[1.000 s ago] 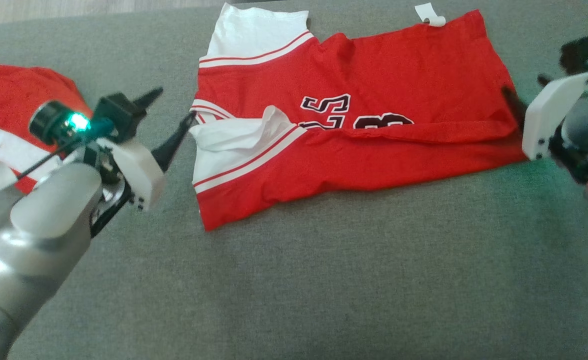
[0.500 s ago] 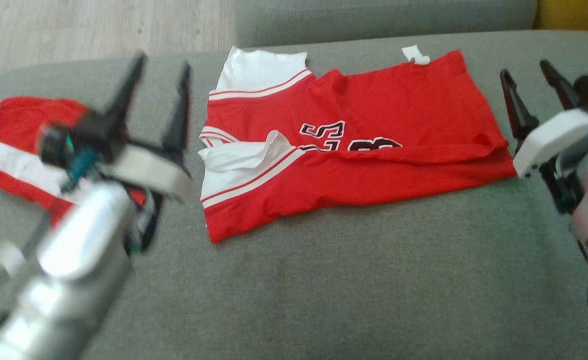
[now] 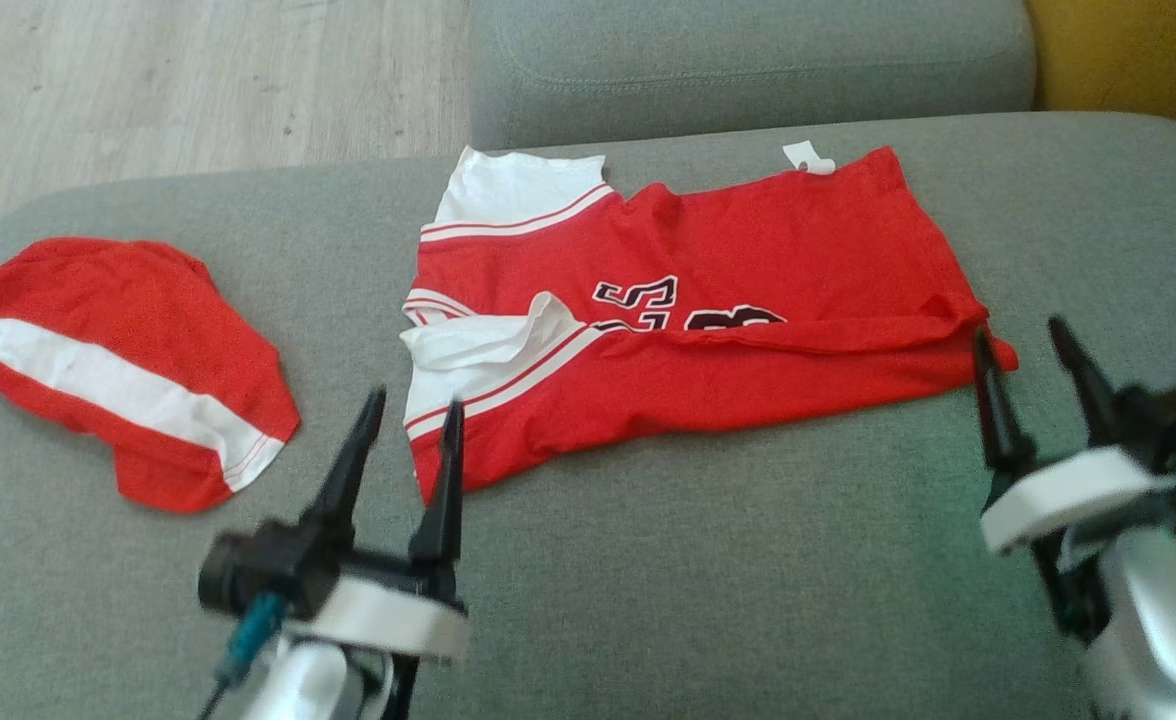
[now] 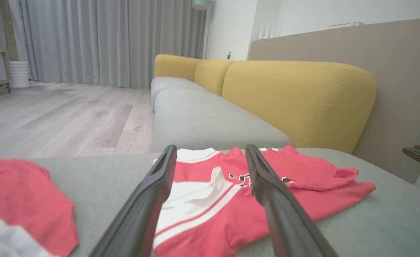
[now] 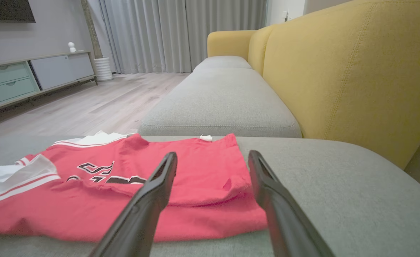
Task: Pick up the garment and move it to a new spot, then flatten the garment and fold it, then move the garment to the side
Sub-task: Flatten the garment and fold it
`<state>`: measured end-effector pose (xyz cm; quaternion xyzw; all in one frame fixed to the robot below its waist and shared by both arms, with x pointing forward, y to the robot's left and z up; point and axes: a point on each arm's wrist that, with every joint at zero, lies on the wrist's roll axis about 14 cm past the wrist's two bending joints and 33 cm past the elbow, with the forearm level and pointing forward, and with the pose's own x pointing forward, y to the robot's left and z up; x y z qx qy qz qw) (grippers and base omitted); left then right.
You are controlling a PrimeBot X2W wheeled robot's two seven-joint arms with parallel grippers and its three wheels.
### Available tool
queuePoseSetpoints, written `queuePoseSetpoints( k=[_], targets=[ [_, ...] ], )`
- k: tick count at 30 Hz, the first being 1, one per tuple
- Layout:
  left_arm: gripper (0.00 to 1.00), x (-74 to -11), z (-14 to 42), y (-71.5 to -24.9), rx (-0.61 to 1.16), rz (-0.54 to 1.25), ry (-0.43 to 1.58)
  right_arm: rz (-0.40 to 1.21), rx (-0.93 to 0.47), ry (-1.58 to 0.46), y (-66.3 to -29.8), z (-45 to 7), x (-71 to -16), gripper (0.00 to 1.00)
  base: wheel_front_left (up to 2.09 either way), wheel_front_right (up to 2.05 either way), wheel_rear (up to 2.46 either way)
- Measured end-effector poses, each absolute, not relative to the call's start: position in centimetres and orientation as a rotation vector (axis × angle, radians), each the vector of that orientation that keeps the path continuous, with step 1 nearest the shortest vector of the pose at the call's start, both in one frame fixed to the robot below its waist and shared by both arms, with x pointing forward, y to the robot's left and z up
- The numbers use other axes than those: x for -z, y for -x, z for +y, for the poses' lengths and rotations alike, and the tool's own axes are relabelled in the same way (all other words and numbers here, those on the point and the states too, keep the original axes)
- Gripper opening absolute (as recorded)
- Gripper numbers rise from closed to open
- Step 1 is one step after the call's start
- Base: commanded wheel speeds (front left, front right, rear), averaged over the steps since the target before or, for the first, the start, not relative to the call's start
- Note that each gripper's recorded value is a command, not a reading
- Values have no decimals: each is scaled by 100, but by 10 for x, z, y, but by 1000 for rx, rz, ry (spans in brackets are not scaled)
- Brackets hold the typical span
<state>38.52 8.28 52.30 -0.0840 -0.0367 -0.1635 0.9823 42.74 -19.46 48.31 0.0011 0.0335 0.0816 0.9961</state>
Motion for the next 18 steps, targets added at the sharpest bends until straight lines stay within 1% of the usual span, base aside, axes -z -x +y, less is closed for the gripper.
queuePoseSetpoints(
  k=[4, 8, 12, 18],
  targets=[
    [100, -493, 87, -368, 285, 9, 208, 53, -158, 0, -405, -184, -478, 100, 0, 0, 0],
    [100, -486, 92, -370, 263, 25, 206, 47, -143, 2, -393, -181, -475, 100, 0, 0, 0],
    [100, -482, 91, -373, 265, 33, 207, 46, -124, 10, -388, -184, -474, 100, 0, 0, 0],
    [100, -466, 89, -379, 276, 76, 169, 48, -105, 14, -390, -190, -472, 100, 0, 0, 0]
  ],
)
